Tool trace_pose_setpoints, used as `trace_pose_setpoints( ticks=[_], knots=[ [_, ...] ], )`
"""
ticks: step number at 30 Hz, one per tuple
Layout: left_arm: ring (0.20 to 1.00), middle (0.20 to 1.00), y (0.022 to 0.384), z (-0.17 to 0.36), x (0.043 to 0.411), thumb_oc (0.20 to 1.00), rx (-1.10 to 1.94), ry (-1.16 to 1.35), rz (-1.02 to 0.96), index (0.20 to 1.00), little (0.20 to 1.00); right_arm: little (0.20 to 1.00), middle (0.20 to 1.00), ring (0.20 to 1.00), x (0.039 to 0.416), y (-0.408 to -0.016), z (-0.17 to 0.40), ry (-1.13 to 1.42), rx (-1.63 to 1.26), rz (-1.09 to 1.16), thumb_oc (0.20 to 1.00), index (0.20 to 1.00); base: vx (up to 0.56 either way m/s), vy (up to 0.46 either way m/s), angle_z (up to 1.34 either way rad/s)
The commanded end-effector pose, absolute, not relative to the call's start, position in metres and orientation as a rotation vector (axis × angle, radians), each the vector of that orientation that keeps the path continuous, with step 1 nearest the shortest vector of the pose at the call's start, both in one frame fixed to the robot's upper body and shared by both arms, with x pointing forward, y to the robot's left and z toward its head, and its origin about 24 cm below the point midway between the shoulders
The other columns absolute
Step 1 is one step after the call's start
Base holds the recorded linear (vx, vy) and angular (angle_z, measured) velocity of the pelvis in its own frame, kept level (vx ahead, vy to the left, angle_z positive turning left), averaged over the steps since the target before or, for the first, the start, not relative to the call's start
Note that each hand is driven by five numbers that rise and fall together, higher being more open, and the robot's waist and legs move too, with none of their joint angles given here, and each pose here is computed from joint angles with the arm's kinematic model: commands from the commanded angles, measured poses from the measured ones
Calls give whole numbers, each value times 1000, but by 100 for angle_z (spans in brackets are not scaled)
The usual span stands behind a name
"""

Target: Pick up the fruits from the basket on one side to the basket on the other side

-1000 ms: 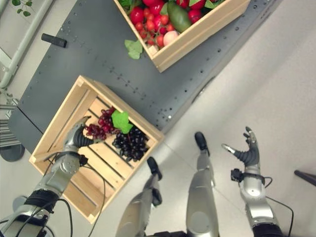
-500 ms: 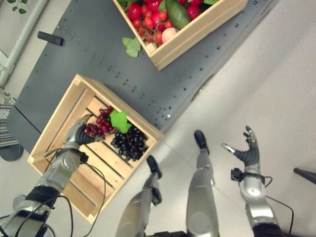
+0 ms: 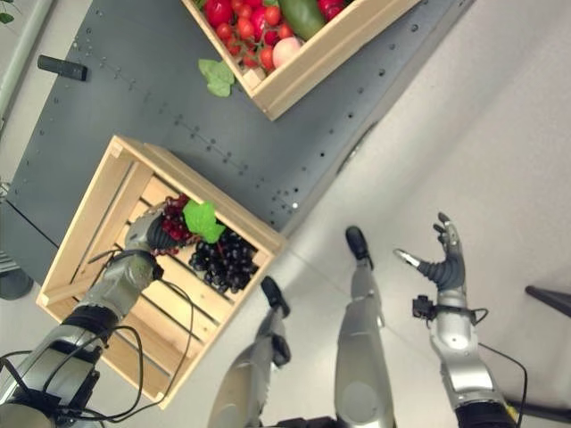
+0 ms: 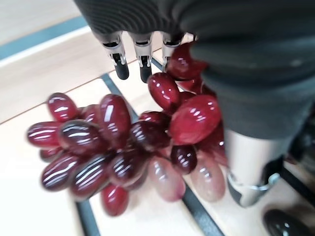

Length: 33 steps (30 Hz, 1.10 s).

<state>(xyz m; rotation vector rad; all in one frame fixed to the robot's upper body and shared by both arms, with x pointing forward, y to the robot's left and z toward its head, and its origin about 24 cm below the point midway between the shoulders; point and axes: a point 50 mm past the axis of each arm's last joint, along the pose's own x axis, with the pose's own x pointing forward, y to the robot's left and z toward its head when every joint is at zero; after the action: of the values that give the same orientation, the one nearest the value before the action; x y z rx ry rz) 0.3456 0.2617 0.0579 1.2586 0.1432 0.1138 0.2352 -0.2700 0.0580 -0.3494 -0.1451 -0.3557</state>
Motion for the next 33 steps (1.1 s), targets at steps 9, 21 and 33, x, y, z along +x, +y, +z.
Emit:
trace_pose_setpoints(
  ticks=[9,21,33],
  knots=[
    [1000,1000,278,65,356,1000,1407,236,156,1000,1000,1000,1000,1000,222,-270,91,-326,-347,-360,1000,1000,0,2,-2],
    [1000,1000,261,8,330,1000,1506,365,4,1000,1000,1000,1000,1000,221,-266,106,-403,-344,-358,1000,1000,6,1,-3],
    [200,200,239,2,329,200,1674,267,-104,200,200,1000,1000,1000,224,-267,115,-450,-373,-365,1000,1000,-7,-5,0]
  ],
)
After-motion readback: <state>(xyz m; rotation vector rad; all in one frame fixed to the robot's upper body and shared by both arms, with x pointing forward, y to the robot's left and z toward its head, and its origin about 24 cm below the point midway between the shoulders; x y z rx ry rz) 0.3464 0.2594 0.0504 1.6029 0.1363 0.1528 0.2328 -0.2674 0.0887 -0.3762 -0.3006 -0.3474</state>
